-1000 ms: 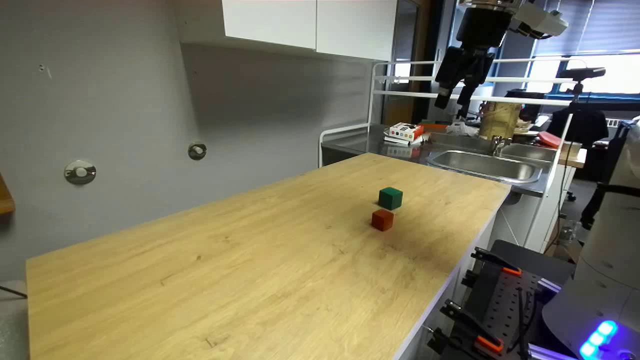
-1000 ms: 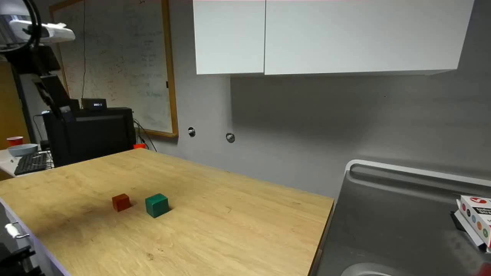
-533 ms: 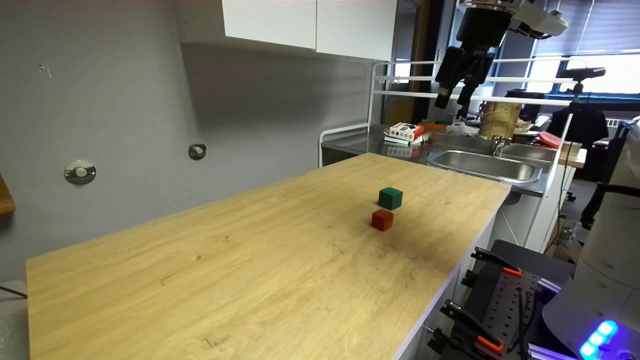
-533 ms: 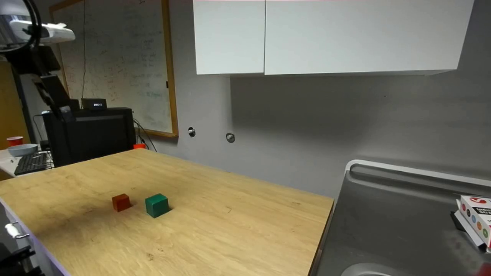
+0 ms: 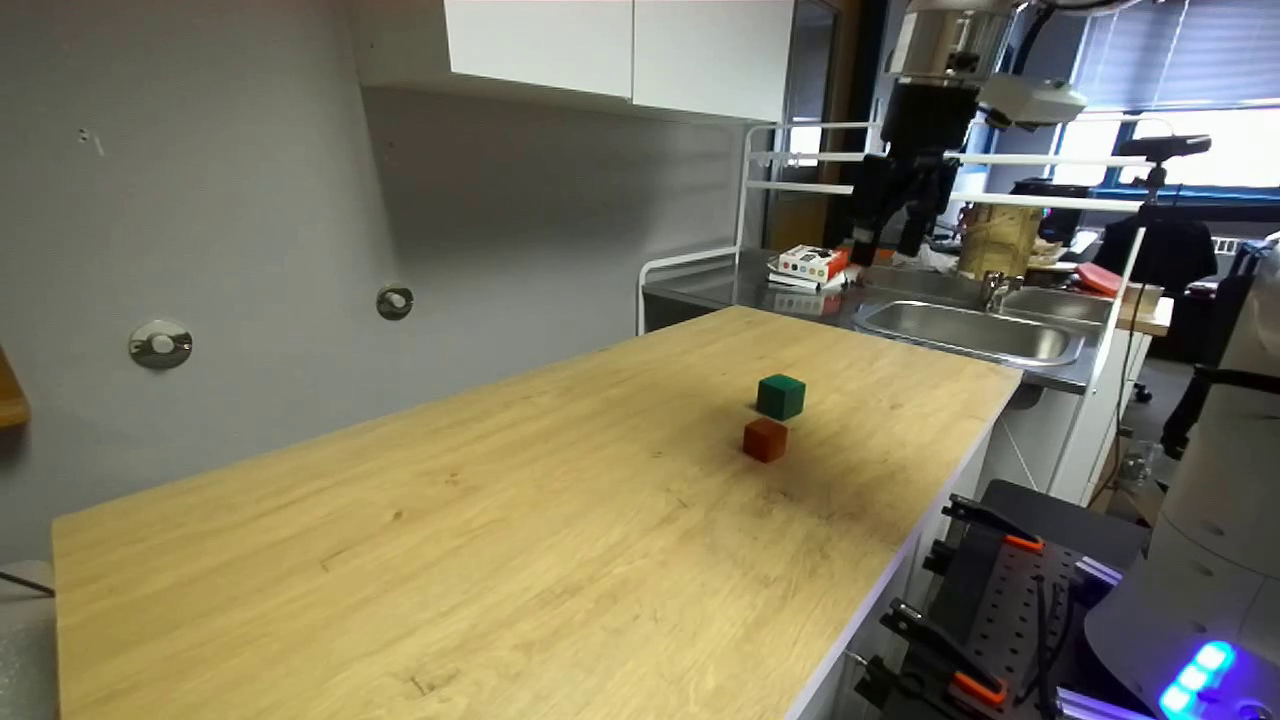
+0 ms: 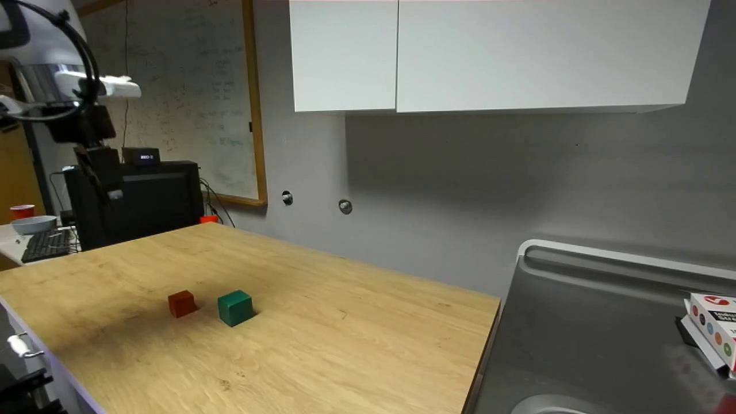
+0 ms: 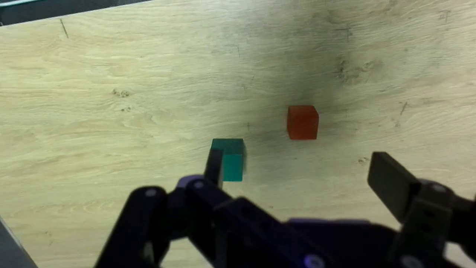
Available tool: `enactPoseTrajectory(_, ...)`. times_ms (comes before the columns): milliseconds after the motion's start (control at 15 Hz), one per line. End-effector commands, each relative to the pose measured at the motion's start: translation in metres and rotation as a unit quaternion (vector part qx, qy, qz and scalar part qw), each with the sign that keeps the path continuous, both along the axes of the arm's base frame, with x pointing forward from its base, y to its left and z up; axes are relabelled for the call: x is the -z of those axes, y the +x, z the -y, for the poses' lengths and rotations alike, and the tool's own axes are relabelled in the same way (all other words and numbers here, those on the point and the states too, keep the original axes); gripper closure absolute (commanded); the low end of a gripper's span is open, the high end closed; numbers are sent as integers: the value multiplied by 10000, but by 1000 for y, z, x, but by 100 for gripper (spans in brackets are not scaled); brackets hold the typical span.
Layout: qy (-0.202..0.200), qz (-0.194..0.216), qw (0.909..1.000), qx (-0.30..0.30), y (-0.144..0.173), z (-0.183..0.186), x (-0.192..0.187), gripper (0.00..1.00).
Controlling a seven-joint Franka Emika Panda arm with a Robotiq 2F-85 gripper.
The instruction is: Put the orange block on the green one
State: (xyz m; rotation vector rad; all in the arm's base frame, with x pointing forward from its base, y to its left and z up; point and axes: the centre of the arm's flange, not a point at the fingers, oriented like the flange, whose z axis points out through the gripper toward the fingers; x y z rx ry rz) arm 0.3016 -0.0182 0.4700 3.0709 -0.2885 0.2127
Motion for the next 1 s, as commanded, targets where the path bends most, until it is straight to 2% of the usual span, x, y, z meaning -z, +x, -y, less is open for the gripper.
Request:
enactPoseTrajectory(0, 211, -365, 9990, 156, 50, 8, 56, 0)
enactPoseTrajectory(400, 510, -836, 9951, 110, 105, 3, 147, 0)
enactPoseTrajectory(933, 841, -1209, 9891, -5, 164, -6, 222, 0)
